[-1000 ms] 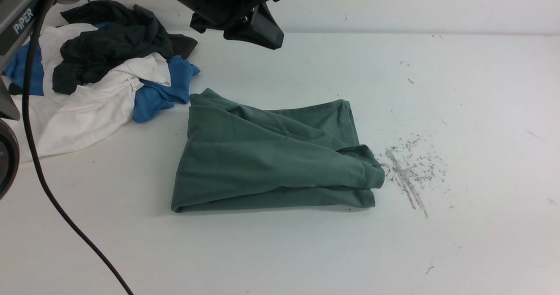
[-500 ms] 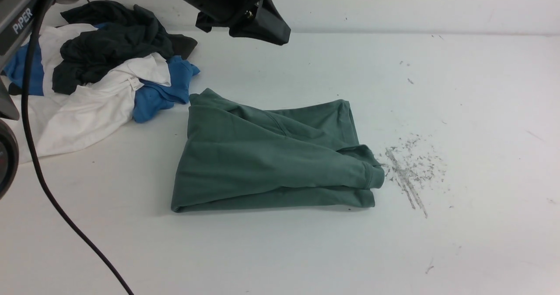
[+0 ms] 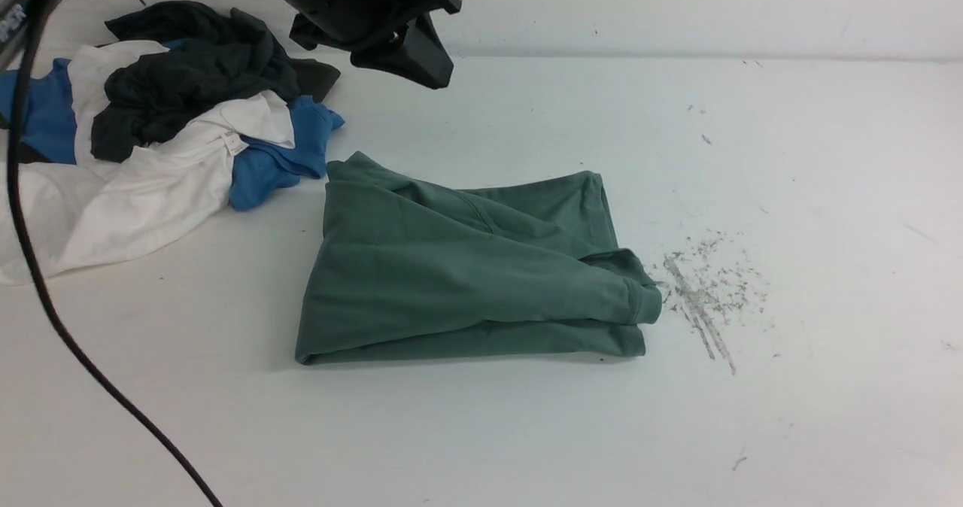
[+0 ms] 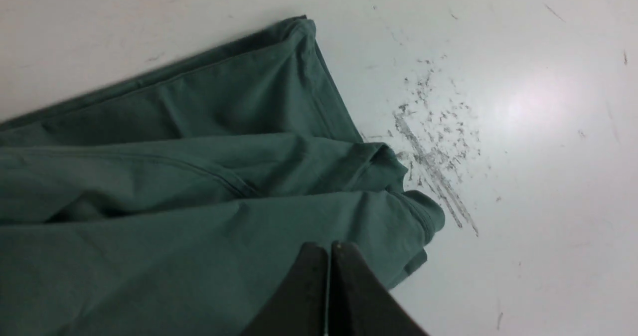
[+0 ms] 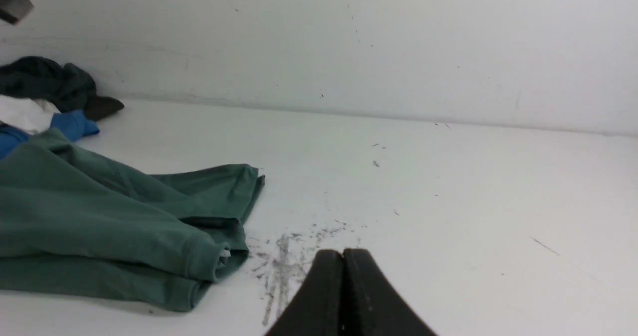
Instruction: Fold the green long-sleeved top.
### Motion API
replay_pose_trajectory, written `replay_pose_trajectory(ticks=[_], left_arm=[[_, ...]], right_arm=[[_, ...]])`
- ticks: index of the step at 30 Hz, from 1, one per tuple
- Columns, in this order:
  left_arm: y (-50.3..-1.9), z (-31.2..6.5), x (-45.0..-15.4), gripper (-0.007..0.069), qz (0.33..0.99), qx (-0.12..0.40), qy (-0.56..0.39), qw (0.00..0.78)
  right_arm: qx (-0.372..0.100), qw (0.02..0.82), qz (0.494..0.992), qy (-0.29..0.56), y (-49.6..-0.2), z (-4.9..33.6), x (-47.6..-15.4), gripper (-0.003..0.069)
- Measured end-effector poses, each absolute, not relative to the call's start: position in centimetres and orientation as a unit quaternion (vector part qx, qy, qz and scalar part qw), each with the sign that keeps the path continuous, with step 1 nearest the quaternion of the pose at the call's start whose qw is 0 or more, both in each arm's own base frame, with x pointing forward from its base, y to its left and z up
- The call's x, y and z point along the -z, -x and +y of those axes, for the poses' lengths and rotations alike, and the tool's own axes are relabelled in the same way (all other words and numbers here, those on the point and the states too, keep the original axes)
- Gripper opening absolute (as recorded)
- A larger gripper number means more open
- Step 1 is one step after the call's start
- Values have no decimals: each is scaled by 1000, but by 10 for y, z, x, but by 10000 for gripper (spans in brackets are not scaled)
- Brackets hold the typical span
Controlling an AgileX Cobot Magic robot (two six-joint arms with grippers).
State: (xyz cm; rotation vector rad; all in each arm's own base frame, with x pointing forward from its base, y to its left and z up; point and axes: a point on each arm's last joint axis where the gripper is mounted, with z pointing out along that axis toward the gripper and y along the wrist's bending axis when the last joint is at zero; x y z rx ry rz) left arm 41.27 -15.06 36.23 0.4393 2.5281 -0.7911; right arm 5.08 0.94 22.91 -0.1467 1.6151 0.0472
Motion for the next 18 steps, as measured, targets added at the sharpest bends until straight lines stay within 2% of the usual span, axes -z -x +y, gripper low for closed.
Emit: replay_pose_trajectory(ticks=[2, 6, 10, 18], left_arm=[[-402, -153, -363, -4, 918, 285, -164, 220], [-356, -159, -355, -4, 924, 262, -213, 180], [-326, -151, -357, -4, 925, 248, -232, 172], [-232, -117, -388, -4, 912, 226, -262, 219]], right_arm=[[-5, 684, 726, 76, -51, 9, -221, -15], [27, 640, 761, 105, -55, 7, -184, -15], [29, 633, 766, 109, -54, 7, -181, -15], [29, 631, 767, 110, -54, 7, -181, -15]])
